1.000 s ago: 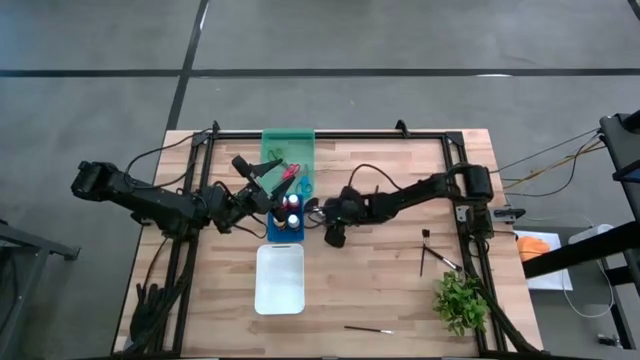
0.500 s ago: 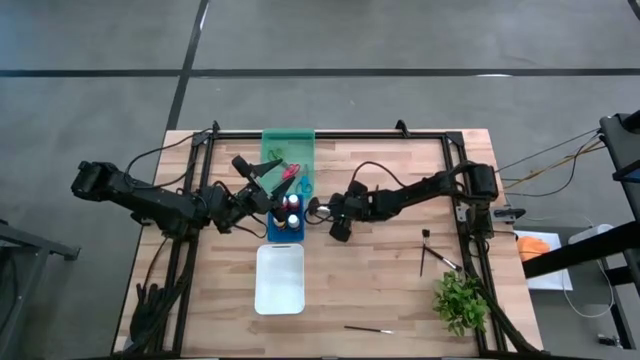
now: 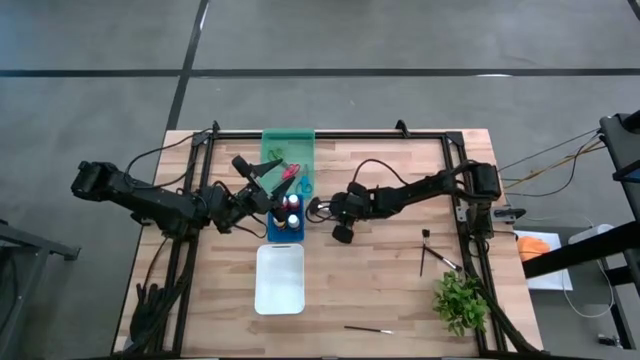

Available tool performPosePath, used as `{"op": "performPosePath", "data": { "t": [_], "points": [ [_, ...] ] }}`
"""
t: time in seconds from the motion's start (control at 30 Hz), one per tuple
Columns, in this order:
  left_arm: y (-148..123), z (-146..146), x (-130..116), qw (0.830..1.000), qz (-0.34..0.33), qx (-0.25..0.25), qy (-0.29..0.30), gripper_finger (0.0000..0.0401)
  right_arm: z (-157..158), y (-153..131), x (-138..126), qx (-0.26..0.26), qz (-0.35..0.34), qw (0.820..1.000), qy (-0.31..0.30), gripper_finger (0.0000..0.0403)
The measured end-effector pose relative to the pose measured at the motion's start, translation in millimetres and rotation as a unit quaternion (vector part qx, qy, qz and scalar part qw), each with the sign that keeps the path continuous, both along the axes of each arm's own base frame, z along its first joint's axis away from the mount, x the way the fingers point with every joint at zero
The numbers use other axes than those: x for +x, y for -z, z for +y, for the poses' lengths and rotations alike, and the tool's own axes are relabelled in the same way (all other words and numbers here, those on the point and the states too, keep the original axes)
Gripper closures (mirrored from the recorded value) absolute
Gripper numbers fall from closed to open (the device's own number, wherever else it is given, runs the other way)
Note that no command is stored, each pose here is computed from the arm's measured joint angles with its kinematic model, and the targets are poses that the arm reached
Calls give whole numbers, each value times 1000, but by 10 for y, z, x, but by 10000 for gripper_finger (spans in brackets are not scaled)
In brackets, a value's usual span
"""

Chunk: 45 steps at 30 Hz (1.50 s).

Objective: Pick & Place Paint Supplies
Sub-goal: Put the black highlighter brush into the white bin

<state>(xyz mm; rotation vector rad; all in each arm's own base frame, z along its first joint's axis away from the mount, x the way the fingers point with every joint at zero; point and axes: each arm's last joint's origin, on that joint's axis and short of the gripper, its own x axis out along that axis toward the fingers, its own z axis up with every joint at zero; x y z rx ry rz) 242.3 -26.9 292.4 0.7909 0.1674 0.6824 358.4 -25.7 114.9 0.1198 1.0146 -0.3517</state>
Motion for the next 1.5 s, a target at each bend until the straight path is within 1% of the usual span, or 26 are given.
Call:
{"op": "performPosePath", "data": {
  "t": [0.1, 0.2, 0.37, 0.43, 0.5, 0.6, 0.7, 0.8, 0.87, 0.97, 1.03, 1.1, 1.13, 1.2, 1.4, 1.5],
  "points": [
    [0, 0, 0, 1000, 0, 0, 0, 135, 14, -79, -81, 4, 2, 1000, -6, 373],
    [-1, 0, 0, 1000, 0, 0, 0, 135, 35, -192, -165, 20, -13, 1000, -18, 373],
    [1, -2, 1, 1000, -1, -2, 6, 135, 67, -435, -295, 27, -72, 997, -33, 373],
    [17, -8, 7, 1000, 6, -1, 19, 135, 87, -520, -365, 31, -97, 994, -42, 373],
    [54, -19, 19, 999, 24, 1, 40, 135, 99, -661, -427, 39, -142, 988, -56, 373],
    [118, -39, 34, 995, 57, 6, 78, 135, 111, -800, -552, 43, -191, 978, -67, 373],
    [196, -66, 47, 987, 91, 0, 132, 135, 126, -912, -672, 51, -230, 969, -77, 373],
    [210, -101, 60, 976, 93, -6, 196, 135, 131, -1002, -759, 49, -264, 960, -80, 373],
    [177, -126, 72, 968, 86, -9, 238, 135, 141, -1025, -794, 59, -285, 952, -93, 373],
    [131, -156, 87, 954, 75, -15, 289, 135, 162, -1066, -809, 74, -321, 937, -118, 373],
    [147, -169, 90, 944, 80, -18, 320, 135, 171, -1075, -814, 83, -332, 931, -130, 373],
    [185, -179, 90, 934, 97, -25, 343, 135, 174, -1058, -804, 85, -331, 930, -133, 373],
    [193, -180, 90, 932, 101, -29, 348, 135, 177, -1050, -795, 89, -329, 930, -136, 373],
    [178, -180, 93, 932, 96, -35, 348, 135, 187, -1049, -762, 97, -331, 927, -147, 373],
    [175, -178, 94, 932, 95, -39, 347, 135, 237, -1037, -627, 135, -349, 905, -204, 373],
    [169, -178, 90, 932, 92, -44, 347, 135, 279, -1023, -534, 150, -347, 898, -225, 373]
  ]
}}
